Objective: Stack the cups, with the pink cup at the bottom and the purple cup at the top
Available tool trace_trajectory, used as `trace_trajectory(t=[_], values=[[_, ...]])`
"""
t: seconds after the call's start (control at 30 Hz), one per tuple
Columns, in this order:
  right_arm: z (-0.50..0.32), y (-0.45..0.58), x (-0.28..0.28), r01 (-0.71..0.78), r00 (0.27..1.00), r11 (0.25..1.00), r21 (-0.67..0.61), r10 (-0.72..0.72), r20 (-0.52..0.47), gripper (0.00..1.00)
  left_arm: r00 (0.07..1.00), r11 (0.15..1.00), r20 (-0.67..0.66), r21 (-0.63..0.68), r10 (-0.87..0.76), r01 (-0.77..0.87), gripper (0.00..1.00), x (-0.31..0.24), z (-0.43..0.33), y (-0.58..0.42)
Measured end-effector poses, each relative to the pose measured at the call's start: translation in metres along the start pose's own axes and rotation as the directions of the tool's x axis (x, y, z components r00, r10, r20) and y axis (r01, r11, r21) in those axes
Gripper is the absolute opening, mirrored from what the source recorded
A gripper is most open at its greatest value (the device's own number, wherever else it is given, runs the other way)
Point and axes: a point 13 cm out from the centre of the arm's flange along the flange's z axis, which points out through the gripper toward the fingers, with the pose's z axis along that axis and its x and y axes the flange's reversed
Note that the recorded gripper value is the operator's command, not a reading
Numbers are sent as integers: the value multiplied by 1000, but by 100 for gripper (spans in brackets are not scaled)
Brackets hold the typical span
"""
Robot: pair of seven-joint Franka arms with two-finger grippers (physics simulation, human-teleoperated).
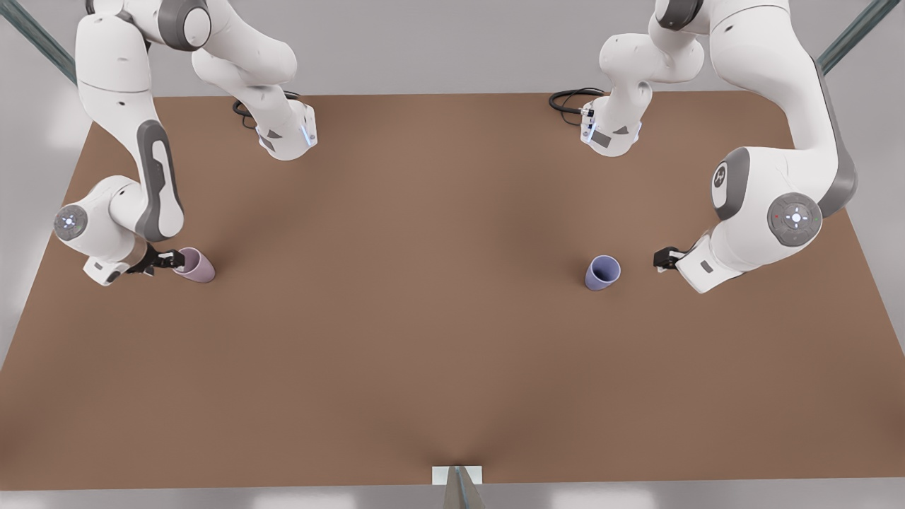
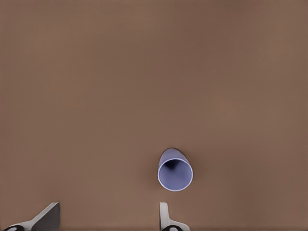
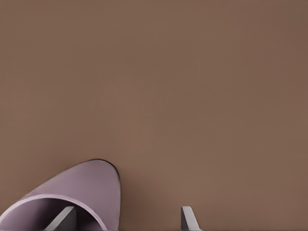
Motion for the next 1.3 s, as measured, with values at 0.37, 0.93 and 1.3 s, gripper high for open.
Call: trace_trajectory(t=[0.37, 0.93, 1.3], values=[[17, 1, 15, 48, 999, 999, -12, -48, -18, 66, 1000, 1000, -5, 0, 1, -1, 100, -3, 6, 1], [23, 12, 18, 73, 997, 996, -41, -74, -22, 21, 1000, 1000, -3, 6, 3, -3, 100, -5, 8, 0], [-80, 144, -62, 291, 953, 956, -40, -286, 101, 21, 1000, 1000, -3, 7, 6, -6, 100, -8, 12, 0]])
